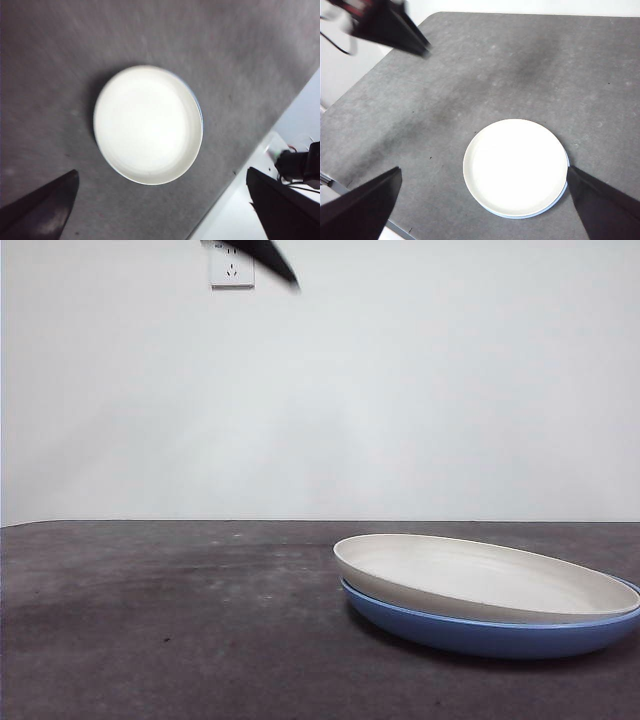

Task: Pick up the white plate, put it on the blue plate, put it on desk

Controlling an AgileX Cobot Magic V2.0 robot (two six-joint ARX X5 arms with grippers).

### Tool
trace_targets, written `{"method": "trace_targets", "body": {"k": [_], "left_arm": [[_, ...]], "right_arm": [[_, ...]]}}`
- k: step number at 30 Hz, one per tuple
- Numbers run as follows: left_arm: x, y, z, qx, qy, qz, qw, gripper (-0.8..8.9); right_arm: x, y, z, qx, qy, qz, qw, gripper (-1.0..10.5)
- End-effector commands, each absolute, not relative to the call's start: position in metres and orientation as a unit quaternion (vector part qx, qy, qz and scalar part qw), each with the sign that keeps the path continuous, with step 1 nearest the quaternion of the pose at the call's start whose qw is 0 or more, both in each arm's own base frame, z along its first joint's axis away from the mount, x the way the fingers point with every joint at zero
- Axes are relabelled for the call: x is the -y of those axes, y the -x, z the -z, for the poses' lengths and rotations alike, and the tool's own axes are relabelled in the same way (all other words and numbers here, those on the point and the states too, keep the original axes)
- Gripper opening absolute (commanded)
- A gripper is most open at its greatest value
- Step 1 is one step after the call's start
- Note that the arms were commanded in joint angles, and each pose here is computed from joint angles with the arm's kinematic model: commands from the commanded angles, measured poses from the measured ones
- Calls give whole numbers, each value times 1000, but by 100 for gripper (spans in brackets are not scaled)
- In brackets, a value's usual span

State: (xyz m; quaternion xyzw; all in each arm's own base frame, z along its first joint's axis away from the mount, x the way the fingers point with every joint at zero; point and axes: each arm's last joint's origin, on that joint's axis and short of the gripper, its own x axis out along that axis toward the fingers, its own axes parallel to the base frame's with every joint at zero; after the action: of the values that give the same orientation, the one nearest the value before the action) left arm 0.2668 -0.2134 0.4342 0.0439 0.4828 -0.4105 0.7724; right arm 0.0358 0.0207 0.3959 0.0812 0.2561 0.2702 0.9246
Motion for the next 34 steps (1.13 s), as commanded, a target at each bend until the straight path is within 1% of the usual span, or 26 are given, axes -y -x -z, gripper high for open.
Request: {"method": "trace_targets", "body": {"k": [1,5,10,13,15,22,28,34], "left_arm": [[196,-240,-461,-449,-59,415,789,630],[164,-200,-487,-404,-61,417,812,630],[126,-151,-494,-379,-67,416,824,630],[103,-124,-488,-364,-78,397,839,630],[90,-107,-482,-349,-77,394,847,630],[52,-59,-445,-308,-71,391,864,630],[31,-31,-425,-271,-59,392,877,630],[20,-18,-423,-238,-55,380,892,630]], "right_arm": [[-20,-34,-402,-241,-76,-274,928,554],[-20,-34,-402,-241,-77,-274,928,554],[-20,-34,-402,-243,-80,-273,928,554],[-20,-34,-402,-245,-88,-270,927,554],[-20,-34,-402,-246,-89,-270,927,554],[-20,-34,-402,-250,-102,-267,925,554],[-20,-34,-401,-259,-112,-262,923,554],[-18,-33,-397,-275,-114,-234,925,554]]}}
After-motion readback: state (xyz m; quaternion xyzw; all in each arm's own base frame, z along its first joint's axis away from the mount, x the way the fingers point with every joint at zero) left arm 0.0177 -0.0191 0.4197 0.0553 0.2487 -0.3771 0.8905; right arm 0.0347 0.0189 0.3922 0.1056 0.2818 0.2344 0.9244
